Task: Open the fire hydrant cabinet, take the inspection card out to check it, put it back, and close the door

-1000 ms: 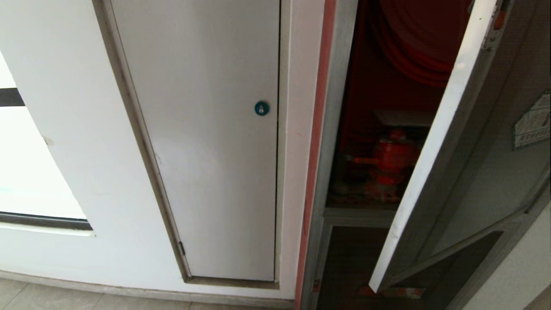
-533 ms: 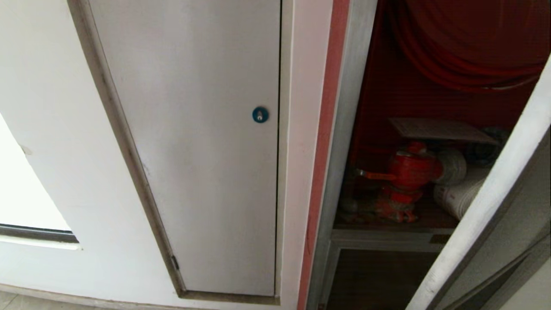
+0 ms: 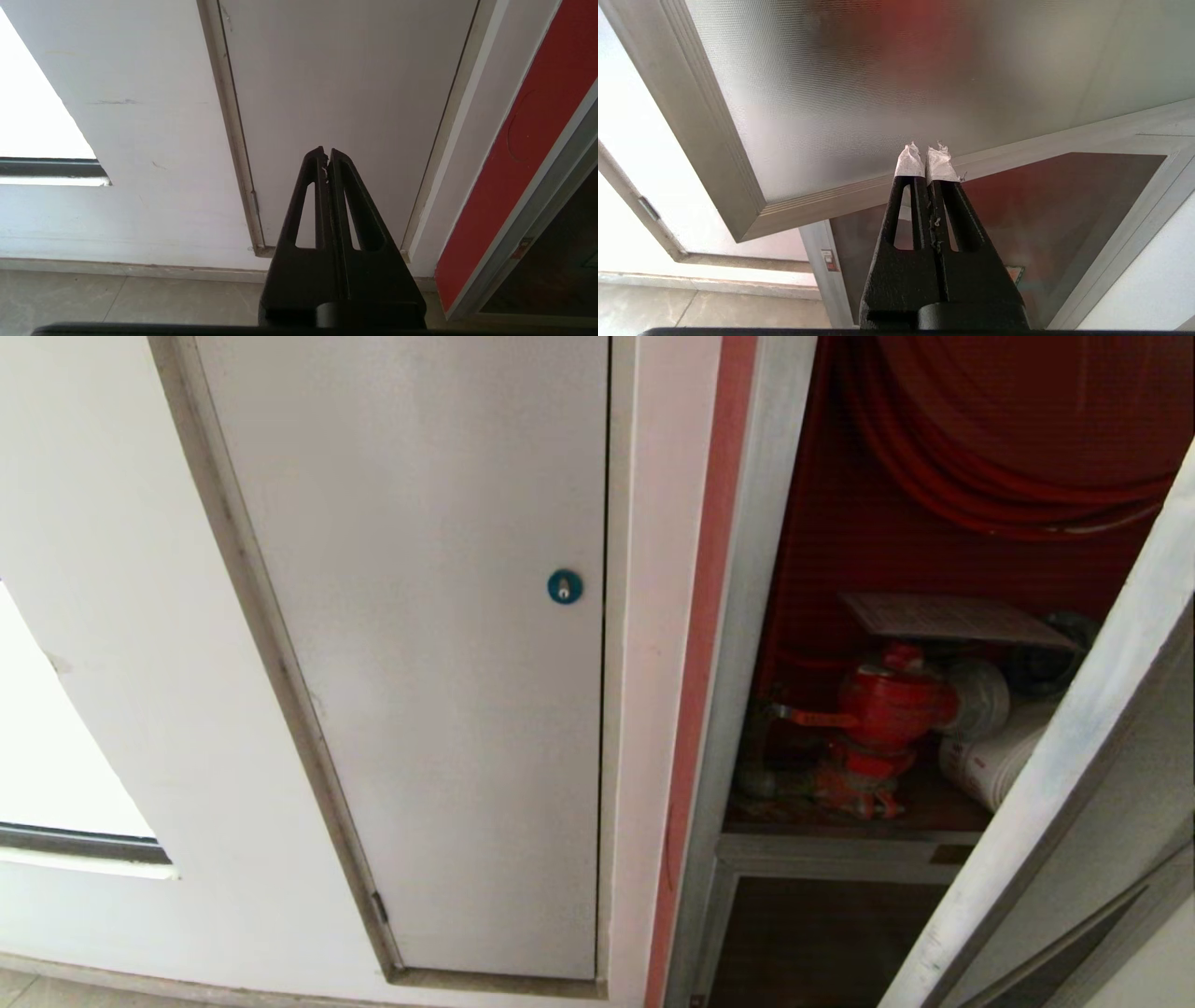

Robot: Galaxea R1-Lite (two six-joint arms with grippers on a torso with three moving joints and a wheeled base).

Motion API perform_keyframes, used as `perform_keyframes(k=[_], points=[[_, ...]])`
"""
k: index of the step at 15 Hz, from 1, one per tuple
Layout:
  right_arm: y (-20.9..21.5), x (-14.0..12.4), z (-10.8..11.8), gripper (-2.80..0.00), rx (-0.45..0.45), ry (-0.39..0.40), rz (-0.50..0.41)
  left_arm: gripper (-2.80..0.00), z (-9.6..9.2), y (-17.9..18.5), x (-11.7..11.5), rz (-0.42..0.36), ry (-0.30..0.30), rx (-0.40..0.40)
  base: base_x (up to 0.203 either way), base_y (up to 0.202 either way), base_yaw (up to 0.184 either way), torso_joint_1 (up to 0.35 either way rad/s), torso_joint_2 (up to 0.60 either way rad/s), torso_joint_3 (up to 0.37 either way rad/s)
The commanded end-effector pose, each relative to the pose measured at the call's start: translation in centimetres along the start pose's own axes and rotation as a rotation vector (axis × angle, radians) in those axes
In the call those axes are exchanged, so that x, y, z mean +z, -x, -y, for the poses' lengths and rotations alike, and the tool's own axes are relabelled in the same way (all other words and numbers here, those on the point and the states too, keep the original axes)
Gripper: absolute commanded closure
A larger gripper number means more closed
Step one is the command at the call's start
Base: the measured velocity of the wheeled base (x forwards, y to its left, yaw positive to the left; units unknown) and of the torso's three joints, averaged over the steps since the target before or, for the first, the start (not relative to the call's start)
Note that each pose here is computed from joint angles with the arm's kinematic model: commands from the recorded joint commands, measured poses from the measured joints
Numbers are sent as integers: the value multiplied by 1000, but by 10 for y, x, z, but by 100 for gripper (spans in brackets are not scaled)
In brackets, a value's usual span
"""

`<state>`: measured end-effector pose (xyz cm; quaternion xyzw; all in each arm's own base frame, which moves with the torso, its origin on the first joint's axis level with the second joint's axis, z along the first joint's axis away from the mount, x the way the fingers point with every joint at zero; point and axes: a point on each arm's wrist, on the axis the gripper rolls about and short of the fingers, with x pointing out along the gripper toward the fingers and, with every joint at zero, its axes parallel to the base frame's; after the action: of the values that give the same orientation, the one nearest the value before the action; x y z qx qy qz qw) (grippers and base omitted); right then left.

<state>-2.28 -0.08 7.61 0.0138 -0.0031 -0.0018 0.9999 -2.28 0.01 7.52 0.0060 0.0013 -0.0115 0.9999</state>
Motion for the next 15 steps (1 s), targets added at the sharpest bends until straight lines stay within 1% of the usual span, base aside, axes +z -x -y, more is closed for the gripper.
perform_keyframes(k=[1, 7, 10, 11, 12, 13, 15], points=[[0, 0, 0, 0, 0, -1, -3, 0, 0, 0, 0, -2, 0, 0, 0, 0, 0, 0, 0, 0], [0, 0, 0, 0, 2, 4, -3, 0, 0, 0, 0, 0, 0, 0, 0, 0, 0, 0, 0, 0], [1, 3, 0, 0, -3, -21, 10, 0, 0, 0, 0, -2, 0, 0, 0, 0, 0, 0, 0, 0], [4, 15, 0, 0, -2, -22, 49, 0, 0, 0, 0, -2, 0, 0, 0, 0, 0, 0, 0, 0], [10, 32, -1, 0, 3, -24, 96, 0, 0, 0, 0, -2, 0, 0, 0, 0, 0, 0, 0, 0], [13, 53, -1, 0, 17, -23, 122, 0, 0, 0, 0, -2, 0, 0, 0, 0, 0, 0, 0, 0], [9, 89, -4, 0, 78, -21, 107, 0, 0, 0, 0, -1, 0, 0, 0, 0, 0, 0, 0, 0]])
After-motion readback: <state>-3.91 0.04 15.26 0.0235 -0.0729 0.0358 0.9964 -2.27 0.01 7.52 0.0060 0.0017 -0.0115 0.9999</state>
